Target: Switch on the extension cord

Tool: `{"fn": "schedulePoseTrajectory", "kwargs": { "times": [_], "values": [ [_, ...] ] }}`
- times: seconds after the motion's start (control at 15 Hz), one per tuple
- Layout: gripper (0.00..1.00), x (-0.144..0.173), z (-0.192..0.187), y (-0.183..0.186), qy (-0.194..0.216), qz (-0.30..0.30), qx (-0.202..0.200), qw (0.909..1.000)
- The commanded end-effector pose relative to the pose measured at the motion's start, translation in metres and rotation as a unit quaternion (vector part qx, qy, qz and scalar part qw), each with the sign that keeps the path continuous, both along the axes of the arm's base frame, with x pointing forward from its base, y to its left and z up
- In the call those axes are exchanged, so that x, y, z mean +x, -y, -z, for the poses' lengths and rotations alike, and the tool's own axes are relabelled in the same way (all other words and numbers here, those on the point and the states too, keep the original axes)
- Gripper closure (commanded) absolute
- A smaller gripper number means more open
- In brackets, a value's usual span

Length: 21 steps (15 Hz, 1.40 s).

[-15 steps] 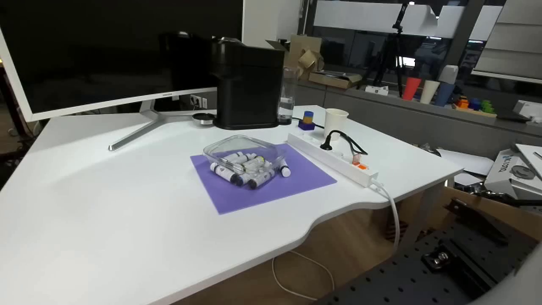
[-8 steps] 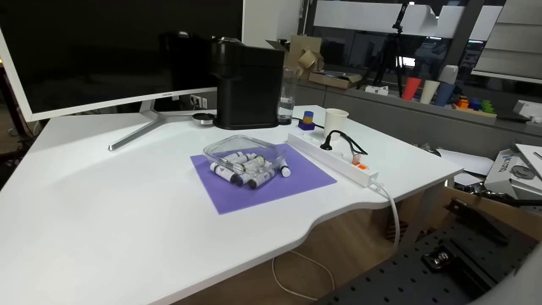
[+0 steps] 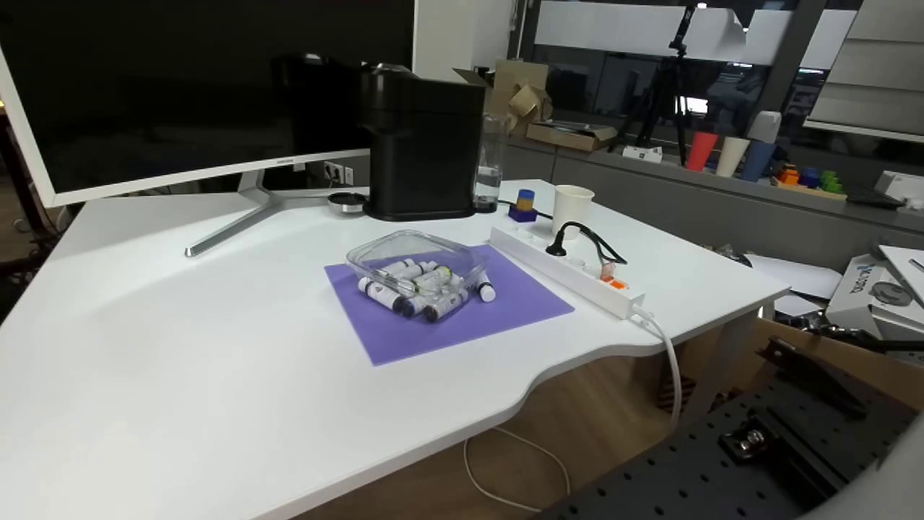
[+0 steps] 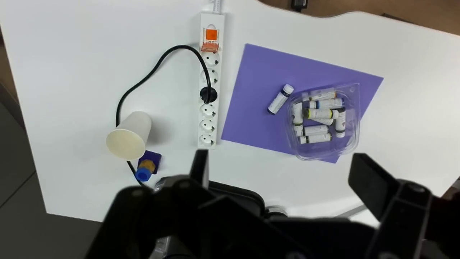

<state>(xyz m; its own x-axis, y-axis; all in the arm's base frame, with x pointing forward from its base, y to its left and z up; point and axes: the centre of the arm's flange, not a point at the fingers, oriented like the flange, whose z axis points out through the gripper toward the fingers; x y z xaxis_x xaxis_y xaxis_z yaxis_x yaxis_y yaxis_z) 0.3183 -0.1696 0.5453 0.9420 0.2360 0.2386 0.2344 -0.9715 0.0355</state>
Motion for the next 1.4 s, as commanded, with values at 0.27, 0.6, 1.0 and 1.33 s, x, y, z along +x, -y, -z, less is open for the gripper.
{"fn": "schedulePoseTrajectory", "kwargs": {
  "times": [0.27,0.6,1.0,1.33],
  "values": [
    [0.0,0.014,0.105,0.036,-0.025,0.028,-0.005,0.9993],
    [0.0,0.019,0.172,0.055,-0.051,0.031,0.001,0.9982],
    [0.0,0.017,0.253,0.074,-0.103,0.041,0.001,0.9939],
    [0.0,0.019,0.291,0.076,-0.119,0.05,-0.004,0.9916]
  ]
}}
